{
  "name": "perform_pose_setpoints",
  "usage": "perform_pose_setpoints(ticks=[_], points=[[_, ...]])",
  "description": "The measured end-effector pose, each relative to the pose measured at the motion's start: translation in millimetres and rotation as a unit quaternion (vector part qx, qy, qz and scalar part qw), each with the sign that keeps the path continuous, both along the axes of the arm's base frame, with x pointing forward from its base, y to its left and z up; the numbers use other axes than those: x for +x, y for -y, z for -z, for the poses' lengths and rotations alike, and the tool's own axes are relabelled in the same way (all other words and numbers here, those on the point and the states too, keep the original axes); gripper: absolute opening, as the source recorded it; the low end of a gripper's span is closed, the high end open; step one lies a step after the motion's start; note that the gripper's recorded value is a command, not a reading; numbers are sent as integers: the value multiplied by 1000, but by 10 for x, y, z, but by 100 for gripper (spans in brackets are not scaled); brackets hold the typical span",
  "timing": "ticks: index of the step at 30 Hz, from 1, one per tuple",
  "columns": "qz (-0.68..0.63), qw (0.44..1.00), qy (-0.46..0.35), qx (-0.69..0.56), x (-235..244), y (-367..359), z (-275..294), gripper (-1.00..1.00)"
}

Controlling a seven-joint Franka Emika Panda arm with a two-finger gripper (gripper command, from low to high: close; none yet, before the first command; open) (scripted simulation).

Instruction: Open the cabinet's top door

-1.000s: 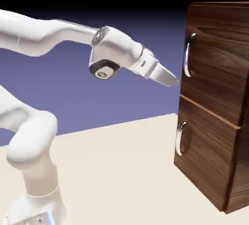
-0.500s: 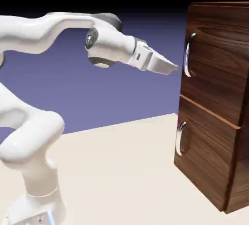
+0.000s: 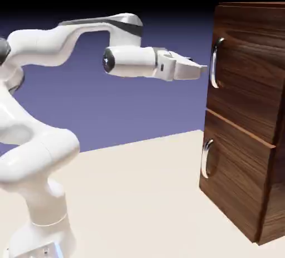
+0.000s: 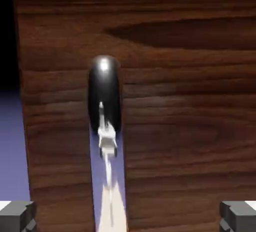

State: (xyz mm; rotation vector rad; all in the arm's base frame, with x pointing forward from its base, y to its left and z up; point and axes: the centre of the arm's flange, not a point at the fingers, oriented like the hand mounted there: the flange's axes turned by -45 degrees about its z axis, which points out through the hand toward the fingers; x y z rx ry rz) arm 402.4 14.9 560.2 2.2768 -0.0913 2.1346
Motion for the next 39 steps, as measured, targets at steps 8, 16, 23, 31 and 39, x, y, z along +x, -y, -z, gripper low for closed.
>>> perform_pose_setpoints(ticks=[8,16,23,31,39], points=[[4,999,32,-16,370,-71,116,0],[-43,998,32,-13,424,83,121,-100],[-146,989,33,-10,-57,451,121,-100],[-253,967,34,-6,-470,936,121,-100],[-359,933,35,-2,-773,1513,121,-100]])
